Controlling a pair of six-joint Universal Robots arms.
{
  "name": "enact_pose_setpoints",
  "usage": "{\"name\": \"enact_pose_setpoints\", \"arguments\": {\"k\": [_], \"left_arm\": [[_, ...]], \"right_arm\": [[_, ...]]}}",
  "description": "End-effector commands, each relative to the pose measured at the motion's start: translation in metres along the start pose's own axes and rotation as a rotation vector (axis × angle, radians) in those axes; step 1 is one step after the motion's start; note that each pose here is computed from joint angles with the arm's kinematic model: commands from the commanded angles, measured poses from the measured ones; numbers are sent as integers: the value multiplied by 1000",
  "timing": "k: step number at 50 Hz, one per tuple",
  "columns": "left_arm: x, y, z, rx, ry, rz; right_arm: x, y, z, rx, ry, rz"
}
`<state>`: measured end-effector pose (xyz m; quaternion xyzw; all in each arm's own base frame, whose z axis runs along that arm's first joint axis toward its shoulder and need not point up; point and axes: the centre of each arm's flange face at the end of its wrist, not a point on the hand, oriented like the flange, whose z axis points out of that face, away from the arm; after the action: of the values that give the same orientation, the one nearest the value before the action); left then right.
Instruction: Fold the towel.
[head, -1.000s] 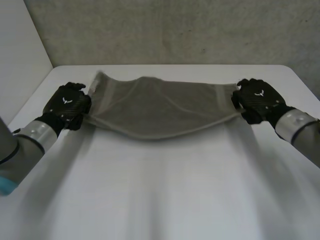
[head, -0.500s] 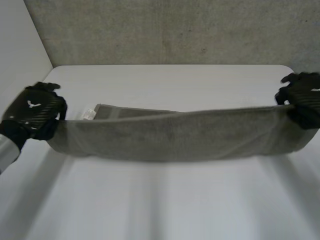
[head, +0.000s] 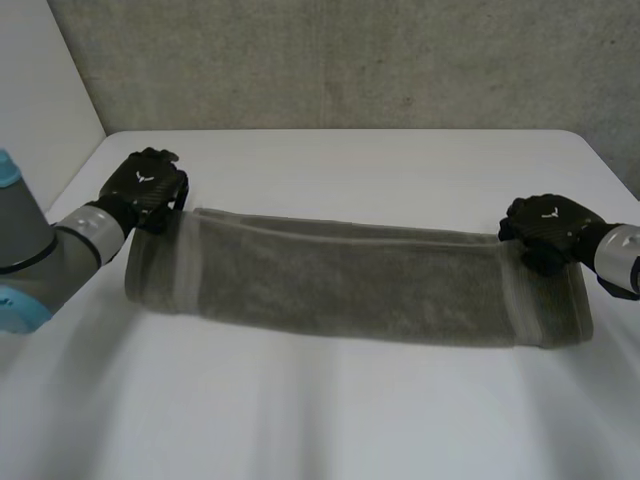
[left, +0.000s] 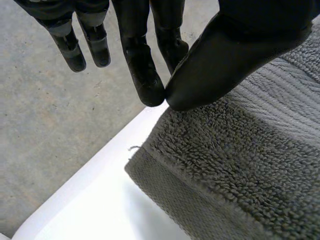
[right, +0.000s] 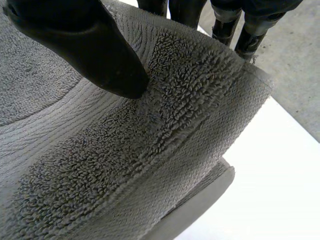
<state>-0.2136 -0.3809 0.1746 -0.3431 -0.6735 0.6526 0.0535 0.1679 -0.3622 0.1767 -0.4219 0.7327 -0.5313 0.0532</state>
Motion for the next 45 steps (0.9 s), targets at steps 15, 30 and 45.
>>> {"name": "enact_pose_setpoints", "arguments": {"k": [15,30,45], "left_arm": [[3,26,59,22,-55,26],[9,34,67,23,-45,25],[2,25,64,17,-131,38]], "right_arm": [[27,11,62,57,117,-22],[26,21,90,62,126,-40],[38,12,88,112,247,-29]]}}
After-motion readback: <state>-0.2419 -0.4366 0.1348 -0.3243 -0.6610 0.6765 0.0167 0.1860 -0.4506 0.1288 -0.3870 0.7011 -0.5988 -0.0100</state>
